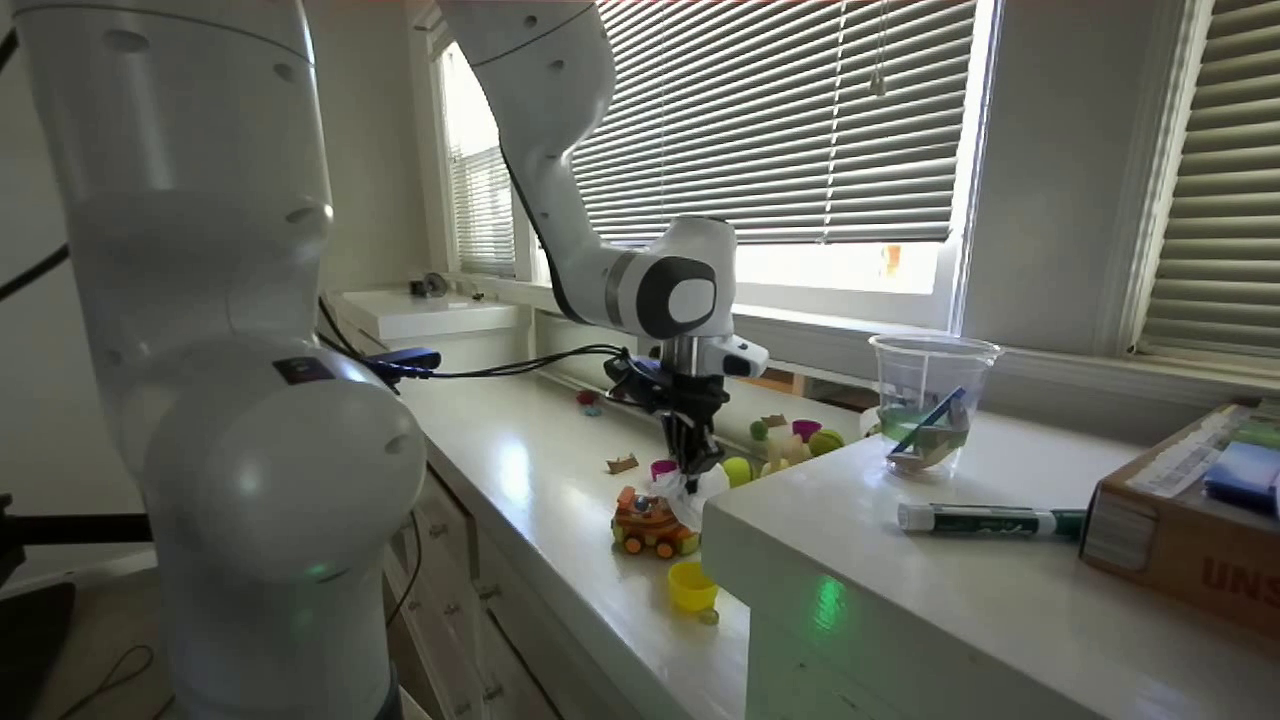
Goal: Use the paper towel to wipe the toy car
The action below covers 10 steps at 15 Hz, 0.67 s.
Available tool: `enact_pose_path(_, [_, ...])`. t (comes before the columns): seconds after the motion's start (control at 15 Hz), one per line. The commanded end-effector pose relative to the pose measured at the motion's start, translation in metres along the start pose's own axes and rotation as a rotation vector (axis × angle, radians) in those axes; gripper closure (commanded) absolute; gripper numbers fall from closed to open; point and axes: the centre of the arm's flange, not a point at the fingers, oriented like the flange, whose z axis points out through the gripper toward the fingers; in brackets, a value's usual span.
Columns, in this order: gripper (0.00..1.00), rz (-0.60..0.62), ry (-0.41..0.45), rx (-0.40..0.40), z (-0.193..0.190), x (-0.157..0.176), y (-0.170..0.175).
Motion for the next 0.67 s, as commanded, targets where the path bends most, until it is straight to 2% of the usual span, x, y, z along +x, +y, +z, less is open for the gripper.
enact_pose_path(0.0, [0.99,-0.014,-0.081,-0.065,0.005,-0.009,0.004])
enact_pose_path(0.2, [0.99,-0.035,-0.192,-0.177,0.008,-0.019,0.011])
enact_pose_path(0.27, [0.99,-0.043,-0.200,-0.182,0.010,-0.021,0.013])
enact_pose_path(0.4, [0.99,-0.050,-0.201,-0.177,0.013,-0.023,0.014])
enact_pose_path(0.6, [0.99,-0.050,-0.152,-0.115,0.014,-0.021,0.011])
